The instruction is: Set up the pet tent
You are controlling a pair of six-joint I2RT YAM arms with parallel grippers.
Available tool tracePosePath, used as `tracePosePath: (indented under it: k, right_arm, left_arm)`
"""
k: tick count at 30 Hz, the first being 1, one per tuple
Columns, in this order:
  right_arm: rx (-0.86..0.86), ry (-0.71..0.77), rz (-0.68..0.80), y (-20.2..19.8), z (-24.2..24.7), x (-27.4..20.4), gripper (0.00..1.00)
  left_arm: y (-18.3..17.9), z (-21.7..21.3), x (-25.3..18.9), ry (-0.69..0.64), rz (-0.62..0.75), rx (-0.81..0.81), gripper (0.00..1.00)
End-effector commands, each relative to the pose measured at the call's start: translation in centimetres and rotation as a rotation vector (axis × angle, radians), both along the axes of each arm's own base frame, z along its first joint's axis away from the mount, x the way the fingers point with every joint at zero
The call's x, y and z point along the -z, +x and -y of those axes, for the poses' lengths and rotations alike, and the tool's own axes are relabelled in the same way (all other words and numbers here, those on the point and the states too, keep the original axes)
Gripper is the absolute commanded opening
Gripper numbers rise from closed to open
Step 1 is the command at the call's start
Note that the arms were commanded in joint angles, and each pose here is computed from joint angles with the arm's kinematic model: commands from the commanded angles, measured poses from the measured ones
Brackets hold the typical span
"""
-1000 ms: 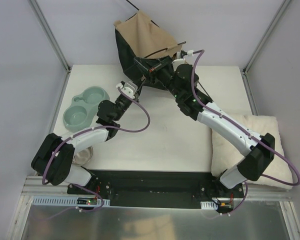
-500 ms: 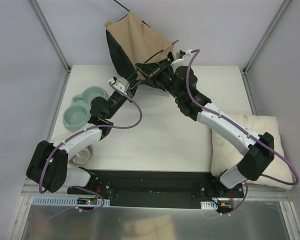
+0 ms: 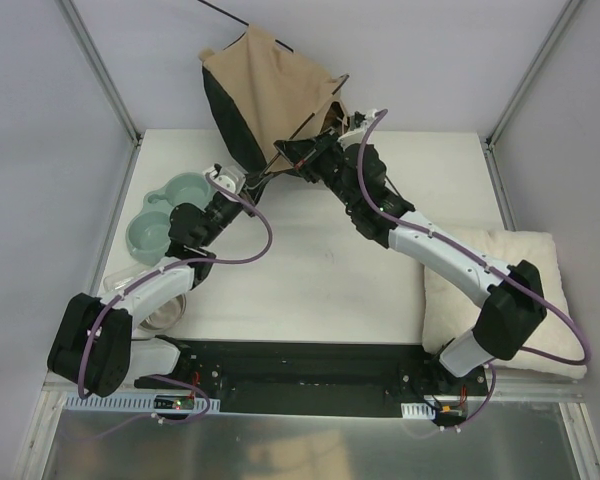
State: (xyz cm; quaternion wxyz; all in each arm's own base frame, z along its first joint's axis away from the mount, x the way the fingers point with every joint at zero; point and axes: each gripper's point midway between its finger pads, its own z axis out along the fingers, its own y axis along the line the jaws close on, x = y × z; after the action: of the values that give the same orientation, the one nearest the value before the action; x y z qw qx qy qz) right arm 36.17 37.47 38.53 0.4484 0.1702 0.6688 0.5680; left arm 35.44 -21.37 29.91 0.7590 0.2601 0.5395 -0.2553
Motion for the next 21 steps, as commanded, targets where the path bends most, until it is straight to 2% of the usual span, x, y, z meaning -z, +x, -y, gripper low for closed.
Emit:
tracePosePath:
  k: [1, 21]
  right_arm:
    - [0.476, 0.108, 0.163, 6.8, 10.1, -5.7, 0.0]
    - [0.676, 0.125, 0.104, 10.1, 13.7, -3.9, 0.0]
  left_arm:
    - [-1.7, -0.4, 1.2, -0.001, -0.042, 0.065, 0.0]
    - [-2.5, -2.2, 2.6, -0.007, -0.1, 0.074, 0.0]
